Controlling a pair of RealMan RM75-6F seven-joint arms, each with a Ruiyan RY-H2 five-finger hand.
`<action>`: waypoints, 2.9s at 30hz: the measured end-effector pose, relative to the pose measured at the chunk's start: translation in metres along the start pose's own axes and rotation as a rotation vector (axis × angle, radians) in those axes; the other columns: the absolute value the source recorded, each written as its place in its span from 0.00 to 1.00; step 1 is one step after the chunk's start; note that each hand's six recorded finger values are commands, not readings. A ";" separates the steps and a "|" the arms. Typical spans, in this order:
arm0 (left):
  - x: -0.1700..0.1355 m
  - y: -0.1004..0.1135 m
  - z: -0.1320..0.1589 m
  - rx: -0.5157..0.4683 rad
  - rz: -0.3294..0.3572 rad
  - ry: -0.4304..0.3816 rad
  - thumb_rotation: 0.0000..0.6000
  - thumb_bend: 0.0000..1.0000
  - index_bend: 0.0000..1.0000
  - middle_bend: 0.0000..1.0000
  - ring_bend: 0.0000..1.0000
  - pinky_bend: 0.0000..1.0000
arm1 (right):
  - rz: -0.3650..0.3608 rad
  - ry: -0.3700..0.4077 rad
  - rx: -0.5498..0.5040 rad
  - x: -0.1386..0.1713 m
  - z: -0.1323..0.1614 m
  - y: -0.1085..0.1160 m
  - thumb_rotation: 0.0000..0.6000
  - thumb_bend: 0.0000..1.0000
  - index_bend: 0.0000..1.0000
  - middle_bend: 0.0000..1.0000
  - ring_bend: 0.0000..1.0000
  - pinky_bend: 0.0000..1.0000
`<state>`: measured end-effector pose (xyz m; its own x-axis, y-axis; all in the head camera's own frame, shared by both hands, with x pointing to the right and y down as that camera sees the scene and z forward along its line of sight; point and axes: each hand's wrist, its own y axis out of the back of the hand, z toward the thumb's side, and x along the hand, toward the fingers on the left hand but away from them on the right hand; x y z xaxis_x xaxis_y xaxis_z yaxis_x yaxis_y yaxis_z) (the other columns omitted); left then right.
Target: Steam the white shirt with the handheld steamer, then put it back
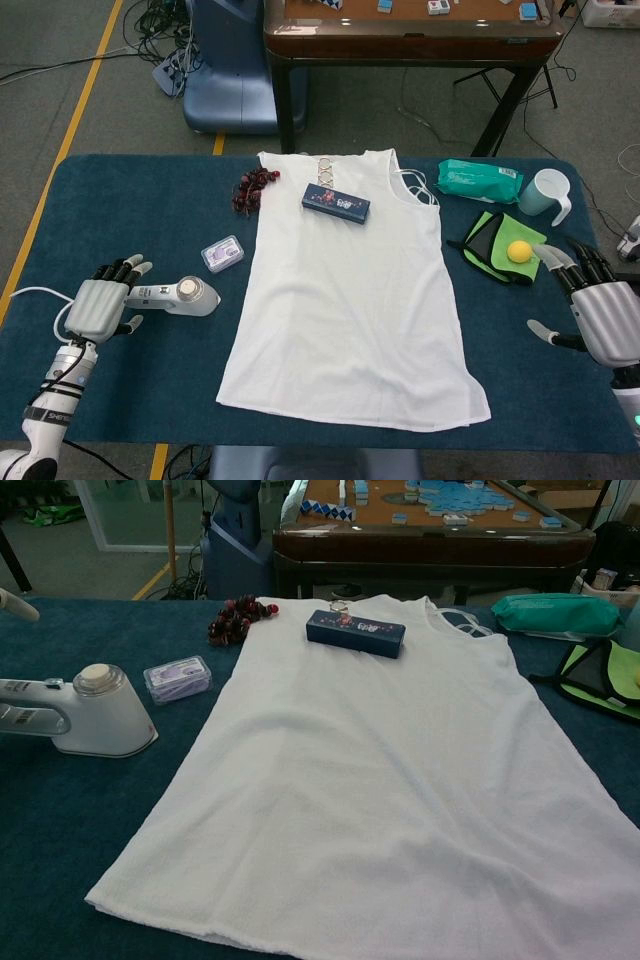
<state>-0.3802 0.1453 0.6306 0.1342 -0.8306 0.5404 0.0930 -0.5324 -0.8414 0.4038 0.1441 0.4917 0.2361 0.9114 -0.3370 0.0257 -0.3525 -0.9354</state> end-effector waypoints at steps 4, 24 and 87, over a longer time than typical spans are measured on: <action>0.023 -0.008 0.005 0.011 -0.028 0.008 1.00 0.18 0.17 0.12 0.13 0.17 | 0.005 -0.005 0.000 0.001 -0.002 -0.001 1.00 0.02 0.00 0.18 0.04 0.10; 0.045 -0.033 0.005 0.041 -0.107 0.078 1.00 0.18 0.21 0.12 0.13 0.17 | 0.021 -0.032 -0.010 0.007 -0.011 -0.005 1.00 0.02 0.00 0.18 0.04 0.10; 0.080 -0.049 0.007 -0.358 -0.163 0.005 1.00 0.19 0.89 0.68 0.56 0.57 | 0.080 -0.040 -0.022 0.003 -0.005 -0.022 1.00 0.02 0.00 0.18 0.04 0.10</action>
<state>-0.3674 0.1063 0.7149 0.1408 -0.7307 0.6680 -0.2377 -0.6800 -0.6936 0.4092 0.1534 0.5114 0.1992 0.8876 -0.4152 0.0296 -0.4290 -0.9028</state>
